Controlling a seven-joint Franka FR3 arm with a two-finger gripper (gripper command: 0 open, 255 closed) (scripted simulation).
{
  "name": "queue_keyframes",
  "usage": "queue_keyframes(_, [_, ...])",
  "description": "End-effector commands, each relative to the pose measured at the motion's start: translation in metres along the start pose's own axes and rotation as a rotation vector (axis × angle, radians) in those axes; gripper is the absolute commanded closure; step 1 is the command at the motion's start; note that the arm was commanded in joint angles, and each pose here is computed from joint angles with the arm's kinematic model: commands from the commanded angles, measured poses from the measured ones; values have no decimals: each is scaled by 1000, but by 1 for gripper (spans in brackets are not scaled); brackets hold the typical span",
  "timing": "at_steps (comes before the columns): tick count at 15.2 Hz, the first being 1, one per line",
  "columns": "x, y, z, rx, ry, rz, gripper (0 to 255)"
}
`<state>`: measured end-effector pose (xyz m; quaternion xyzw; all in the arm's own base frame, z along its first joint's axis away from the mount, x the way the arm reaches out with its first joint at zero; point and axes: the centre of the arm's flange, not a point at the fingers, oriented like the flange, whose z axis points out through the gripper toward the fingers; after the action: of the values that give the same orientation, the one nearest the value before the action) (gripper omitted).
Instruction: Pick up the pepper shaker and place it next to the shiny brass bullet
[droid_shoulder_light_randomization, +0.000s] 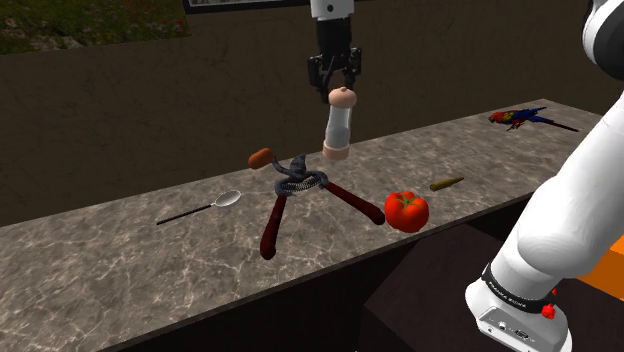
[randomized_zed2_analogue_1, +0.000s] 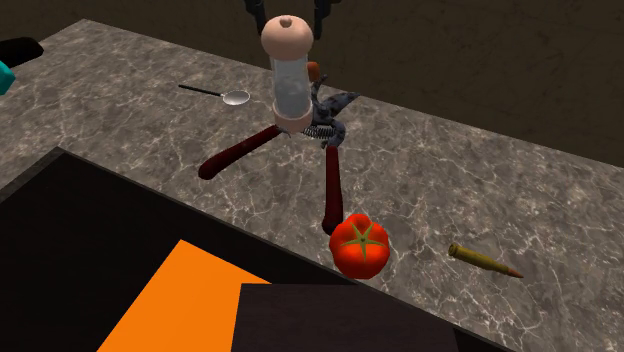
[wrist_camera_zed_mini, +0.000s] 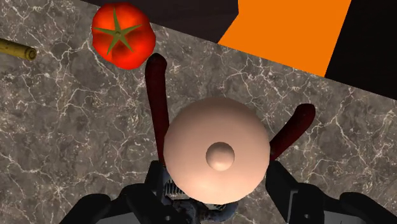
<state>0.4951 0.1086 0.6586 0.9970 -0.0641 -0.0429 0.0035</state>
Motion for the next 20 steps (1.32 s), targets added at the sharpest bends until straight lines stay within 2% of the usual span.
queue_keyframes(1, [-6,24,2,1,0,-2,255])
queue_keyframes(20, [-73,270,10,1,0,-2,255])
